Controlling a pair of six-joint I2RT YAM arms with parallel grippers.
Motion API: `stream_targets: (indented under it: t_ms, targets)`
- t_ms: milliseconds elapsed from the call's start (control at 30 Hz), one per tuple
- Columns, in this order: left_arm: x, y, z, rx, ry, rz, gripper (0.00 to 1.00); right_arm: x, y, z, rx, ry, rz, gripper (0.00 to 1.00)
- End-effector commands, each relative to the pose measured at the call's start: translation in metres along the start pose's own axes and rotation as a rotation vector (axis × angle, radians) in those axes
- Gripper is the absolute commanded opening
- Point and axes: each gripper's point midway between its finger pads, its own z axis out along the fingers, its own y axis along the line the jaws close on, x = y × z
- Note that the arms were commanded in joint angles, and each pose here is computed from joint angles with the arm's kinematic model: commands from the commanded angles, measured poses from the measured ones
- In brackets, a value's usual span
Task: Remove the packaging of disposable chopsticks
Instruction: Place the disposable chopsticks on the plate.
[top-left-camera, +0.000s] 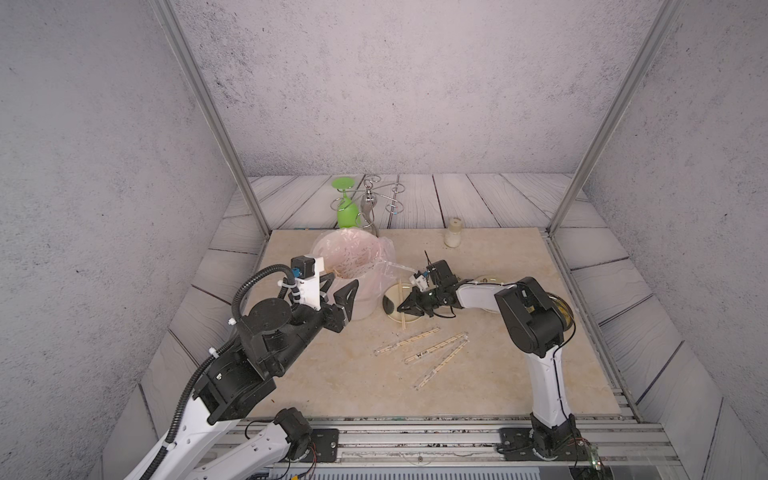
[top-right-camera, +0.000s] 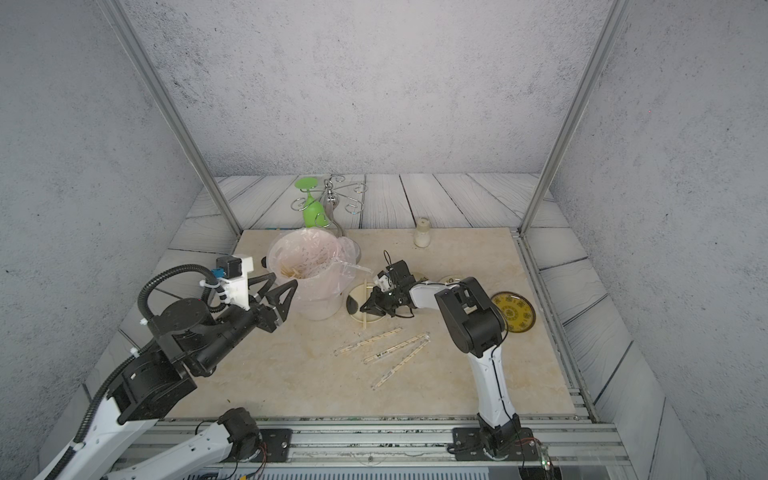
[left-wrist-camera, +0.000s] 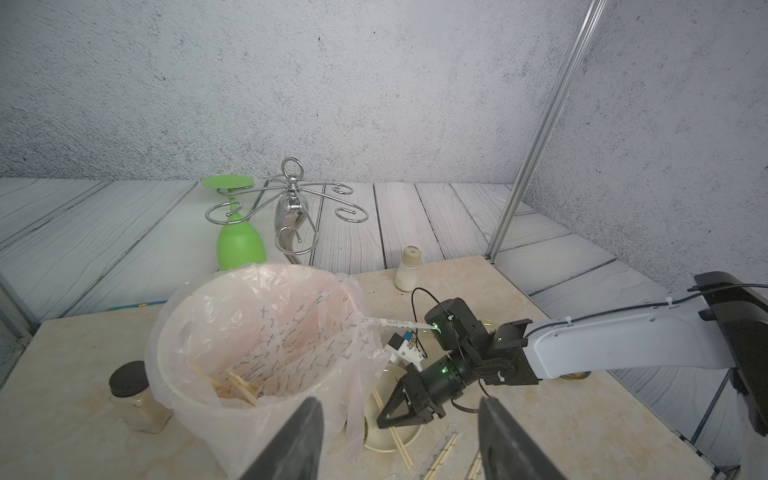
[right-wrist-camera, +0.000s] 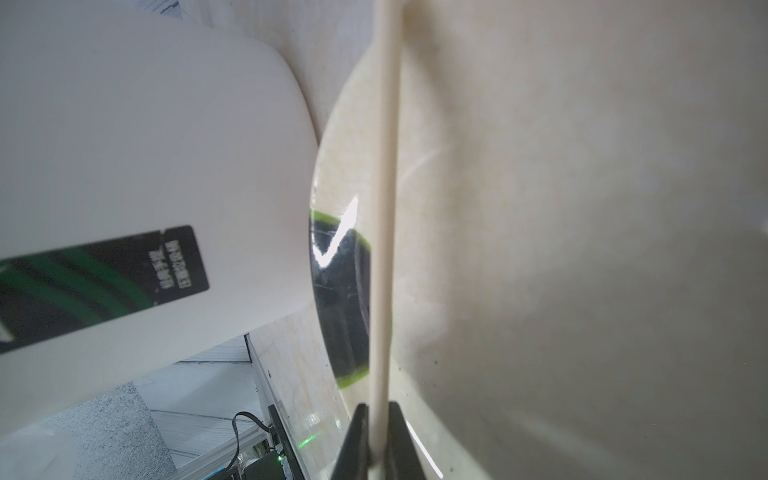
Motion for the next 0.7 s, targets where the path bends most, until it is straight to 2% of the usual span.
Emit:
stream_targets:
  t_ms: [0, 500, 667]
  targets:
    - [-0.0049, -0.0007, -0.0014, 0.007, -0.022, 0.001, 0.62, 0.0033, -0.0196, 0.0096, 0.021, 0.029, 0.042, 0.12]
    - [-0.0069, -0.0026, -0.0018, 0.018, -0.026, 0.005, 0.62, 0.0017, -0.022, 0.0056, 0.041, 0.021, 0.028, 0.15]
    - [-0.0085, -0.0032, -0.0025, 0.021, -0.031, 0.001, 0.62, 0.0004, -0.0163, 0.0019, 0.04, 0.012, 0.018, 0.22]
